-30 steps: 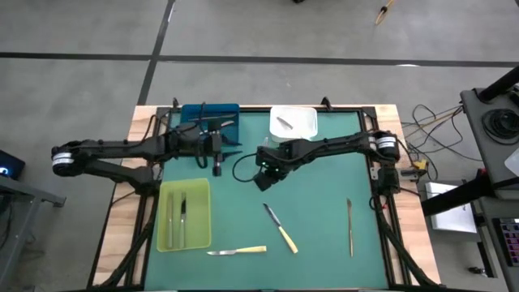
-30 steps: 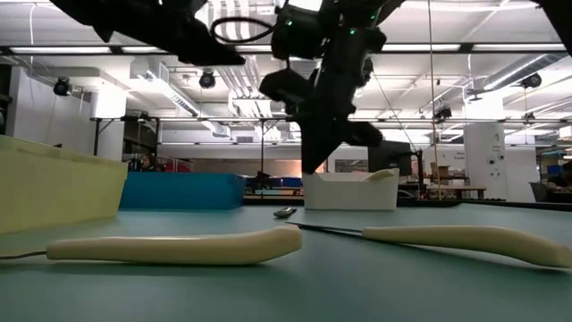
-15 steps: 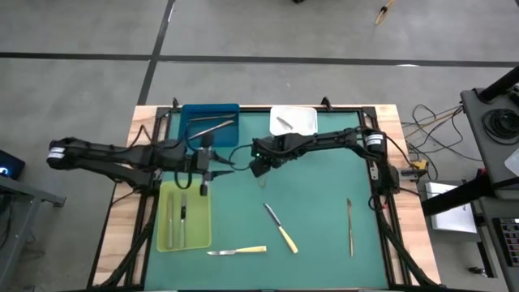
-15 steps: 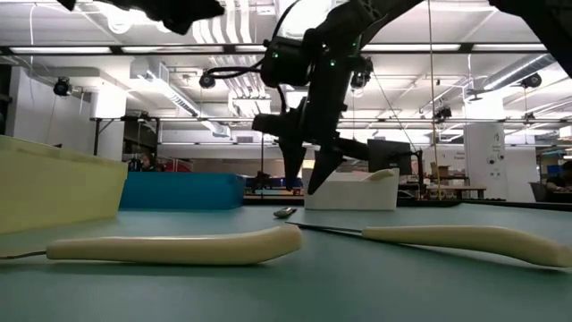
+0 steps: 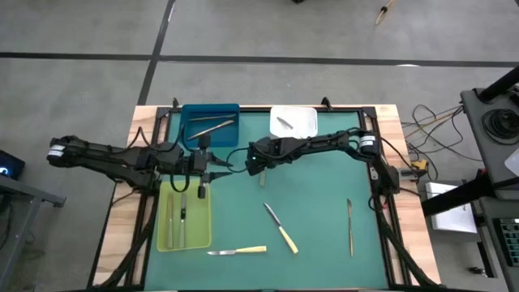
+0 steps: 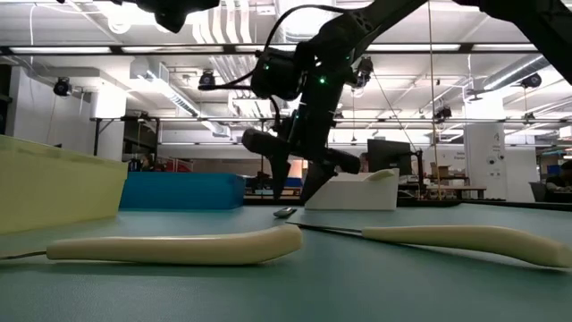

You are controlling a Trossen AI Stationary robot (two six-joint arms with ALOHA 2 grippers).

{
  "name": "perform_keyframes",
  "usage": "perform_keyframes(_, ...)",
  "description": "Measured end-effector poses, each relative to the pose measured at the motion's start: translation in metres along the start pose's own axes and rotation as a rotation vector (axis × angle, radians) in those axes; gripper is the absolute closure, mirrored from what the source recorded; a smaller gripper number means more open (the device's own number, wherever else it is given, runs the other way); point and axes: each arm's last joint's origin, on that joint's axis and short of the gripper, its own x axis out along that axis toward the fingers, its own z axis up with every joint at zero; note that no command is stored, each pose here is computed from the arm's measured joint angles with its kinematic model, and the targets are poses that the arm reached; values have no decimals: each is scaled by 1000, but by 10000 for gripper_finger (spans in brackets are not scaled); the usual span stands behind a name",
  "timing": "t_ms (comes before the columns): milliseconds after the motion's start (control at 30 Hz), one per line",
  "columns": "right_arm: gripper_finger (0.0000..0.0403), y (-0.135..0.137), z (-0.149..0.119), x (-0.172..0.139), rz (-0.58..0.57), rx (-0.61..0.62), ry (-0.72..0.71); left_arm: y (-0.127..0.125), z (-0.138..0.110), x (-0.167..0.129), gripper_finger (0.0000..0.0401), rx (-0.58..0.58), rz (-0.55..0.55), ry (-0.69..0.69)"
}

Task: Sort silverware by color (type)
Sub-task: Put the green knife into the green bin

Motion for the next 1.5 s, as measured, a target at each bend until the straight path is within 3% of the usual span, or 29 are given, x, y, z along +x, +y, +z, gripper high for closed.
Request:
perform_keyframes(433, 203, 1, -12, 25, -61, -26, 13, -16, 4, -2, 317, -39, -74, -23)
perform_keyframes(633, 240, 1, -15, 24, -67, -46, 22, -18, 5, -3, 317, -52, -80, -38)
perform_keyframes(1067, 360, 0, -17, 24, -71, -88, 44, -20, 1, 5, 317, -56, -84, -6)
perform_keyframes(1267, 370, 0, -17, 25, -57, -109, 65, -21, -2, 8, 317, -53, -86, 11)
perform_keyframes(1500, 373, 3, -21, 13, -33, -246, 90, -21, -2, 8, 317, -48, -85, 11)
